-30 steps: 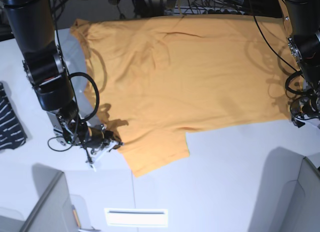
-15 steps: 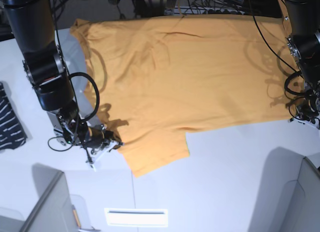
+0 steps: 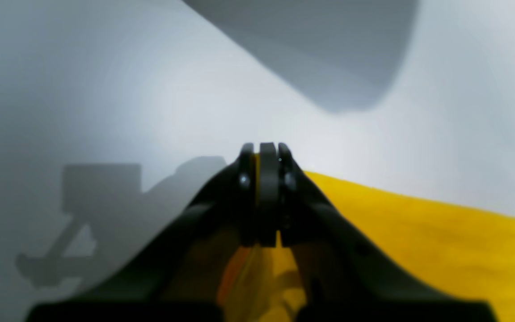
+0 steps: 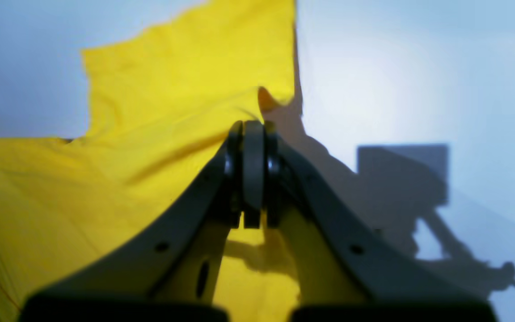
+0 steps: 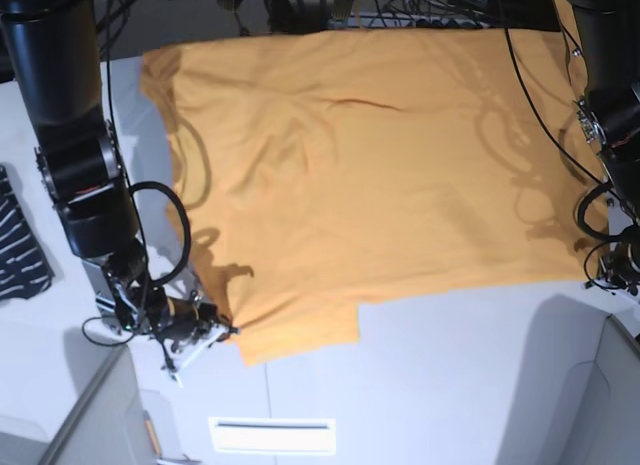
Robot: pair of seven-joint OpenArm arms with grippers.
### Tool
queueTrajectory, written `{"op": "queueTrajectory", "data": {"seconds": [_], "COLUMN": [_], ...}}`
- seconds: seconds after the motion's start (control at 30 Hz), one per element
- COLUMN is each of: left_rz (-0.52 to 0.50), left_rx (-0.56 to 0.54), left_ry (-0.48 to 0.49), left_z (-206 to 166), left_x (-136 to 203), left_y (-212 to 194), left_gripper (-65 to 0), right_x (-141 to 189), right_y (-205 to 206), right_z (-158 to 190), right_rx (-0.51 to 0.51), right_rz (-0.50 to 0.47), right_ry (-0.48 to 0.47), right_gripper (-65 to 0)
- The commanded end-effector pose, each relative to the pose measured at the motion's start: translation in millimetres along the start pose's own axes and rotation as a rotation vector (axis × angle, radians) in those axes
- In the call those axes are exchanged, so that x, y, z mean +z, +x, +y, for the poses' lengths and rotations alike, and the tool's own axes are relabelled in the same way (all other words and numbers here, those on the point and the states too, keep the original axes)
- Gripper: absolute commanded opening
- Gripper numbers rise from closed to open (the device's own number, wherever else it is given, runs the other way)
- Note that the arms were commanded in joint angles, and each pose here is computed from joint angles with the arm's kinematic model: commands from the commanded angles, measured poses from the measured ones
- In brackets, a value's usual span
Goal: Fold the T-shirt properly
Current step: 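Lift the hem with both grippers and fold it toward the shoulders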
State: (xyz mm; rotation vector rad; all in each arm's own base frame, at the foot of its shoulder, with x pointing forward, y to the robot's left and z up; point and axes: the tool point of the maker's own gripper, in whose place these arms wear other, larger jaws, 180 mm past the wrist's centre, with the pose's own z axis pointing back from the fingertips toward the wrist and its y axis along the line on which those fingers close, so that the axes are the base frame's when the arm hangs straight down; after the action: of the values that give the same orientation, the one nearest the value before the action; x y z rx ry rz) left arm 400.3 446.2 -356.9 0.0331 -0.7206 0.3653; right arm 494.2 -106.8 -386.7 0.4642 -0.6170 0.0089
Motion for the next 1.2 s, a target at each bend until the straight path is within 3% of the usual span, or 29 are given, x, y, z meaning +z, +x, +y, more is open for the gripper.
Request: {"op": "queueTrajectory", "data": {"seconds": [0.0,0.53,0.7,0.97,1.17], "left_rz": [-0.095,-0.175,-0.138,-0.119,-0.108], "left_rx": [0.002,0.014,0.006,-0.141,-0.044], "left_ry": [0.007,-0.021,-0.007,0.061,-0.026], "left_z": [6,-7,0,17,9], "left_x": [14,25,20,30,30], "left_y": [40,81,60,16,1], "left_gripper": [-65.0,-65.0,-65.0,-65.0,-65.0], "right_x": [12,23,20,20,30], "right_y": [40,63,54,23,8], "right_z": [7,1,-1,4,-4], "right_rx": [0.023,0.03,0.026,0.067,-0.03], "right_rz": [-0.081,-0.146,-0.132,-0.077,-0.108], "right_ry": [0.013,0.001,0.002,0.036,0.078], "right_gripper": [-65.0,-65.0,-65.0,-65.0,-65.0]}}
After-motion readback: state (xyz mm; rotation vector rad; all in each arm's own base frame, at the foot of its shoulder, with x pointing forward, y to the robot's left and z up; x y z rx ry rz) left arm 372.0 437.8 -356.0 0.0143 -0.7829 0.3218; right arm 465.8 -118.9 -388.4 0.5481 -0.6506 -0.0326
